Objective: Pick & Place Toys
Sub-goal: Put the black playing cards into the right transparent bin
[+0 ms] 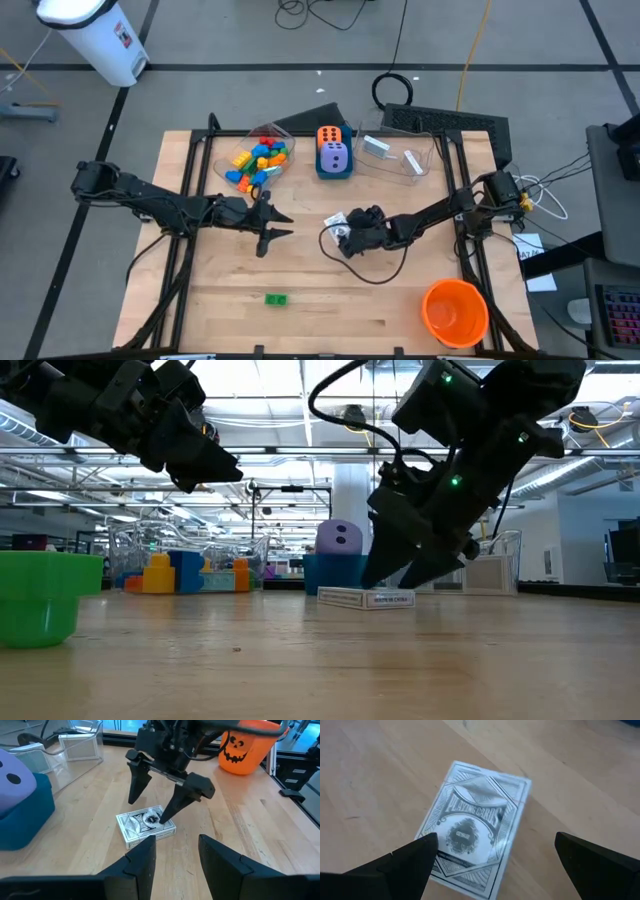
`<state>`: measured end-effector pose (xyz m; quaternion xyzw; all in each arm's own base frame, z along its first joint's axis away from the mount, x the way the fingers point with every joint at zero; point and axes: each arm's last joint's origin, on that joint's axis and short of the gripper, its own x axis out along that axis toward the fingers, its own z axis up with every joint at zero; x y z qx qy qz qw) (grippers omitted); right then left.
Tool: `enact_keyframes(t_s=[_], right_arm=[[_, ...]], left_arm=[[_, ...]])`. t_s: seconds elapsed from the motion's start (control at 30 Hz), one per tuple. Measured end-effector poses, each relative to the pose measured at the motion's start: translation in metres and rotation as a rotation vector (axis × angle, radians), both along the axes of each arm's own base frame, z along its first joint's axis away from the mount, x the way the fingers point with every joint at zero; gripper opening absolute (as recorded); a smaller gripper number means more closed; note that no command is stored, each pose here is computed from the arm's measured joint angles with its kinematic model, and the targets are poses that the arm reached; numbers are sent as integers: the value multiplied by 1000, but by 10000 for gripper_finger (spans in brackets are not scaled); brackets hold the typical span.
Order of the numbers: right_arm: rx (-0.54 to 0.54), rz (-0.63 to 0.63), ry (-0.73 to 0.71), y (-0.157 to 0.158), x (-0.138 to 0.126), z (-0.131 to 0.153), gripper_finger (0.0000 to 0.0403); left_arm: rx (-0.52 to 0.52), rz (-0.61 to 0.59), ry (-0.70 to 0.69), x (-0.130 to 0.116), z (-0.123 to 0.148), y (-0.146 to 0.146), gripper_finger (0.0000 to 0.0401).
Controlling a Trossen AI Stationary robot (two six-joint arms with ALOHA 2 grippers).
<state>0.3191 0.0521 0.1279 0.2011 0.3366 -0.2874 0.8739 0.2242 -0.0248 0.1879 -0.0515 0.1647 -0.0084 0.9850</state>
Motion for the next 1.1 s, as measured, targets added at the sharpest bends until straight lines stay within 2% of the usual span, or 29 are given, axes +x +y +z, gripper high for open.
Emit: enact_keyframes(t_s=[0.1, 0.47, 0.67, 0.93, 1.1], right_arm=[[-1, -28, 40, -2, -4, -3, 396], [-123, -89, 185, -9, -17, -7, 396], [-135, -105, 248, -17, -21, -9, 396], [-143, -57, 204, -18, -22, 7, 396], [-131, -1, 110, -16, -15, 19, 396]], left_arm=[[0, 0, 0, 0, 0, 0, 152], [0, 0, 1, 0, 0, 0, 152], [2, 1, 18, -1, -2, 0, 152], [3, 1, 22, -1, -2, 0, 152], [7, 1, 21, -1, -2, 0, 152]])
